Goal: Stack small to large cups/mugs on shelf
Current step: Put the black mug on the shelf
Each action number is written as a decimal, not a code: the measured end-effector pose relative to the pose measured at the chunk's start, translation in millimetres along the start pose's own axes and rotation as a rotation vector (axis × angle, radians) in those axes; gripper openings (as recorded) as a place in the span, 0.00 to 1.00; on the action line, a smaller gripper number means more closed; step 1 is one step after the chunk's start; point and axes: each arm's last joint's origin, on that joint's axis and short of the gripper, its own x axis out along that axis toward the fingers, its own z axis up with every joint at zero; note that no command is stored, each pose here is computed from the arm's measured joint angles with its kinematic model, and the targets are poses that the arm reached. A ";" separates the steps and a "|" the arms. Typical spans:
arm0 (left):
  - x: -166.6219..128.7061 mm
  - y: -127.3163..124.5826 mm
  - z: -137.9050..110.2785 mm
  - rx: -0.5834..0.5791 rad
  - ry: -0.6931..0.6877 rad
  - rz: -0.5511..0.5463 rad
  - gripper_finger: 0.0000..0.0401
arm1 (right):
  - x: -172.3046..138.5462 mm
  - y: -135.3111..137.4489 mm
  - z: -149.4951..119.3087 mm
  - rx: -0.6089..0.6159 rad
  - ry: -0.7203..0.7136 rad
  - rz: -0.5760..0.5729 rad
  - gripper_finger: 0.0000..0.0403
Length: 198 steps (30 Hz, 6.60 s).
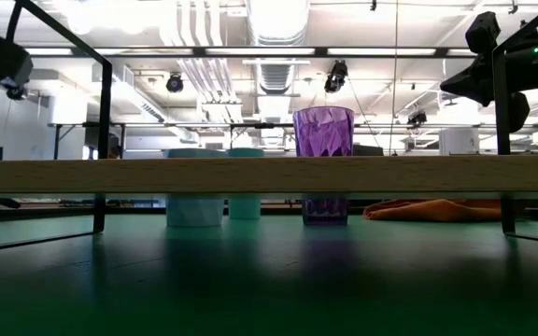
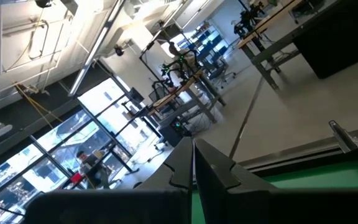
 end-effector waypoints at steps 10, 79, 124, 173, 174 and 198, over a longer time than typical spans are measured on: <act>9.1 0.7 -1.0 -0.005 0.031 -0.010 0.07 | 0.0 0.0 0.1 0.001 0.000 0.000 0.02; -126.4 -120.7 157.3 -0.905 -0.397 -0.141 0.02 | 2.1 10.2 -31.1 0.561 0.430 0.216 0.02; -52.8 -180.2 187.1 -0.869 -0.124 -0.134 0.03 | 0.9 22.0 -9.9 0.755 0.373 0.399 0.02; -75.1 -190.5 161.1 -0.537 -0.222 -0.180 0.43 | 52.2 205.0 45.7 -0.463 1.104 0.516 0.33; -73.3 -190.9 157.1 -0.512 -0.227 -0.158 0.43 | 54.9 209.8 40.5 -0.480 1.154 0.485 0.31; -1.2 -198.6 141.8 -0.404 -0.370 -0.184 0.43 | 79.3 243.8 -60.6 -0.613 1.515 0.220 0.02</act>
